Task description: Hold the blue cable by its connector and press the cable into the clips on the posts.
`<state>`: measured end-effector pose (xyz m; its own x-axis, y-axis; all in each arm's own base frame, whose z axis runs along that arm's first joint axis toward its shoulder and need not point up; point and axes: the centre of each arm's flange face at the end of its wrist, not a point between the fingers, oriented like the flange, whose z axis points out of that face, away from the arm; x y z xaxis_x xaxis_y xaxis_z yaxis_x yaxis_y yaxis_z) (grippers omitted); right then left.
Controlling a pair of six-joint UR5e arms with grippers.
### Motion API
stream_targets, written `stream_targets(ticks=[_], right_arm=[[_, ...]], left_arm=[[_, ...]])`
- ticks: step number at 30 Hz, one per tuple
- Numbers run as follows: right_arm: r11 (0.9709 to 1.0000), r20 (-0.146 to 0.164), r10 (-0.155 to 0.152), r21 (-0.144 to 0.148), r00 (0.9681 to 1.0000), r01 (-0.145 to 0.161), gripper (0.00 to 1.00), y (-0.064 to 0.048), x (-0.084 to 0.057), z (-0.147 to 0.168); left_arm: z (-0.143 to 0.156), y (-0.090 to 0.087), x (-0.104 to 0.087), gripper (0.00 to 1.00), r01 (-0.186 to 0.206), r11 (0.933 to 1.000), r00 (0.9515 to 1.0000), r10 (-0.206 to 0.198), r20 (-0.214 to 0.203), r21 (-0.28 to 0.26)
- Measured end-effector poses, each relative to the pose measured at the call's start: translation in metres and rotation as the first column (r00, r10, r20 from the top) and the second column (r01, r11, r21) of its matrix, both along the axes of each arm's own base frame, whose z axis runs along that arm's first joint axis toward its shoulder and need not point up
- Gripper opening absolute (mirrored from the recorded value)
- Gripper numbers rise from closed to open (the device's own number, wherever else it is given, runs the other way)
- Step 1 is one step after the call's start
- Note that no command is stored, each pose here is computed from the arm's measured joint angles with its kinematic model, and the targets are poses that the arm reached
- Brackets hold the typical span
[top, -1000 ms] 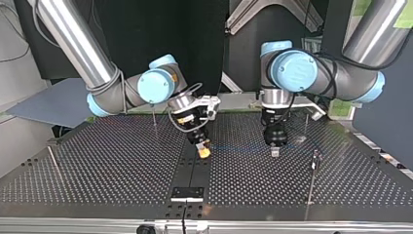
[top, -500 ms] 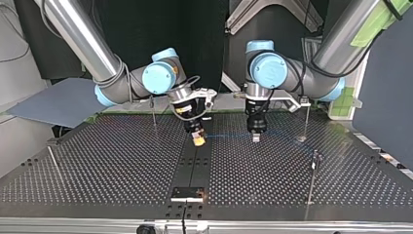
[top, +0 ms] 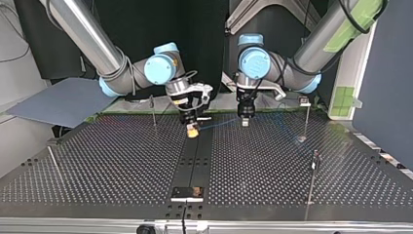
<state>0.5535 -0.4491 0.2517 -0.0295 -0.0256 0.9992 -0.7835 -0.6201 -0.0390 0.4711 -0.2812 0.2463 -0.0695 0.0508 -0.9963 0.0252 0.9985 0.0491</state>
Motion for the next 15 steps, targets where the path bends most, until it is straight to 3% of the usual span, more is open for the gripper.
stream_targets(ticks=[6, 15], right_arm=[[0.9995, -0.001, -0.032, 0.001, 0.9995, 0.032, 0.0, 0.003, -0.01, -0.02], [0.9965, 0.001, -0.083, 0.007, 0.9966, 0.083, 0.0, 0.012, -0.025, -0.051]], left_arm=[[-0.004, -0.005, -0.002, 0.0, 0.01, 0.9999, 0.9999, -0.01, 0.001, 0.001], [-0.035, -0.02, -0.006, 0.0, 0.038, 0.999, 0.9984, -0.037, -0.043, 0.024]])
